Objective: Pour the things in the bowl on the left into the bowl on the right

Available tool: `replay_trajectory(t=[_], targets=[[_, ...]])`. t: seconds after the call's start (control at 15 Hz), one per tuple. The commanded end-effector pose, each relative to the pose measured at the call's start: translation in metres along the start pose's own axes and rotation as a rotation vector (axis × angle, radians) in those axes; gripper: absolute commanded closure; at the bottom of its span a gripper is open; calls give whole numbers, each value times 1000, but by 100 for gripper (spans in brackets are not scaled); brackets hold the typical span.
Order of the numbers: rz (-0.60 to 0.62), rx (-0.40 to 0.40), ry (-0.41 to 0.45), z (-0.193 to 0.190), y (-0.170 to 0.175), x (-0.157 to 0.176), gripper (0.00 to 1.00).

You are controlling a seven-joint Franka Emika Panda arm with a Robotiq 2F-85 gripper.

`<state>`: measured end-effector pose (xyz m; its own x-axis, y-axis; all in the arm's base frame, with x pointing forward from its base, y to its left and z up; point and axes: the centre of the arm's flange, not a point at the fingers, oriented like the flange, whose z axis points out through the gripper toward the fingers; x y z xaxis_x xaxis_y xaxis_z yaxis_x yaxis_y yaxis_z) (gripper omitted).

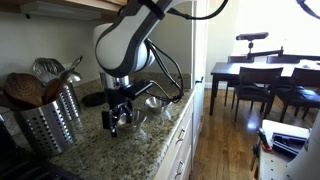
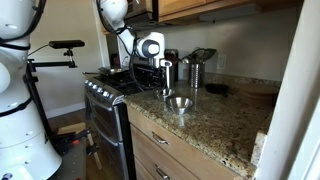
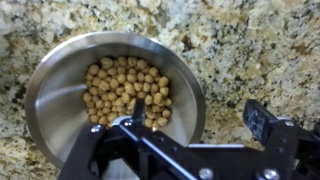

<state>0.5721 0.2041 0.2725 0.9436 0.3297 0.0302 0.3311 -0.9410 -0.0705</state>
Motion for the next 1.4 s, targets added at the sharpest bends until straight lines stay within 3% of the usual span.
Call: replay_trajectory(t=[0.0, 0.8, 0.93, 1.0, 1.33], targets=[[20, -17, 14, -4, 7, 6, 0], [-3, -5, 16, 7, 2, 29, 0], [-2, -4, 14, 11, 2, 31, 16], [-1, -3, 14, 12, 2, 32, 33], [3, -3, 17, 13, 3, 34, 68]])
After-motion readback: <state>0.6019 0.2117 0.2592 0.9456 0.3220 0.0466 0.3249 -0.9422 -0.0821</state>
